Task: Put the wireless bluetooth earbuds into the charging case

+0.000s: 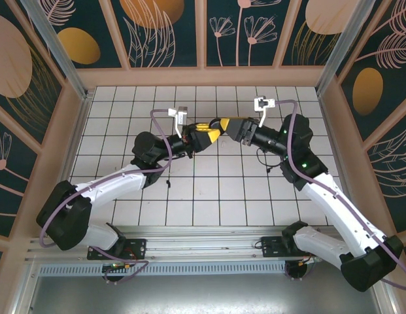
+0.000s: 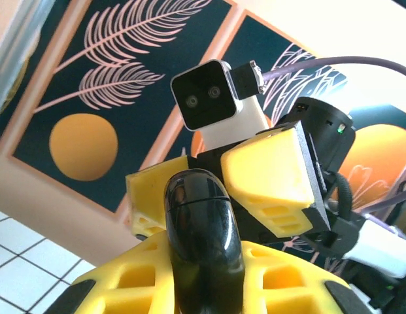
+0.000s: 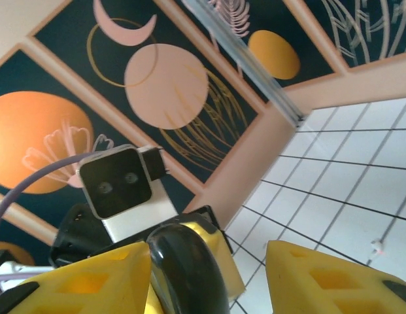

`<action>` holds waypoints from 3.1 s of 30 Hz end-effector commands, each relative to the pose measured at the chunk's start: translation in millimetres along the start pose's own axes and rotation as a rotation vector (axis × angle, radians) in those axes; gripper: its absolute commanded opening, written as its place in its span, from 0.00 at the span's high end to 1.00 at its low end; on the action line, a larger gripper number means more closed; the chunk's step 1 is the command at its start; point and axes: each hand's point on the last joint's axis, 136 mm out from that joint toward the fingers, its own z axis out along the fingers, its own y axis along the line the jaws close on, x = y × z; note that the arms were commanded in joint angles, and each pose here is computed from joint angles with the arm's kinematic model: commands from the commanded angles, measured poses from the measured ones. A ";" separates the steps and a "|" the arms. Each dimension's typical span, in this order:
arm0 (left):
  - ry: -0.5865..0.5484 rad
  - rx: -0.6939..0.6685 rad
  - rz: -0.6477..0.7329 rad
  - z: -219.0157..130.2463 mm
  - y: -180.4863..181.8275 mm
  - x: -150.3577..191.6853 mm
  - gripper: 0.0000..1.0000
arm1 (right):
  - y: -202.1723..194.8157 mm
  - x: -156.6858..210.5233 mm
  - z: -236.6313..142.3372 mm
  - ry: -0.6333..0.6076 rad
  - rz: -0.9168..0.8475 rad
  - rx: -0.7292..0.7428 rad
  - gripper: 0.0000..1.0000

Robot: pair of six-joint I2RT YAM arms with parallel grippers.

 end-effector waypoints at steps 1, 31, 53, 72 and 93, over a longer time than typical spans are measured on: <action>-0.021 0.107 0.005 3.2 -26.4 -14.5 0.99 | 25.2 -3.2 -5.3 -0.015 -0.048 -0.122 0.53; 0.051 -0.020 0.159 -5.8 -26.3 -11.7 0.62 | 17.4 16.2 -11.2 0.025 -0.170 -0.108 0.86; 0.365 -0.557 0.469 -73.5 21.0 6.6 0.26 | -19.4 34.8 26.7 0.382 -0.492 -0.024 0.92; 0.197 -0.188 0.196 -64.0 2.4 11.9 0.49 | 2.5 42.4 29.2 0.363 -0.501 -0.196 0.94; 0.153 -0.074 0.164 -50.3 6.9 10.2 0.60 | 20.0 44.6 28.1 0.344 -0.458 -0.270 0.94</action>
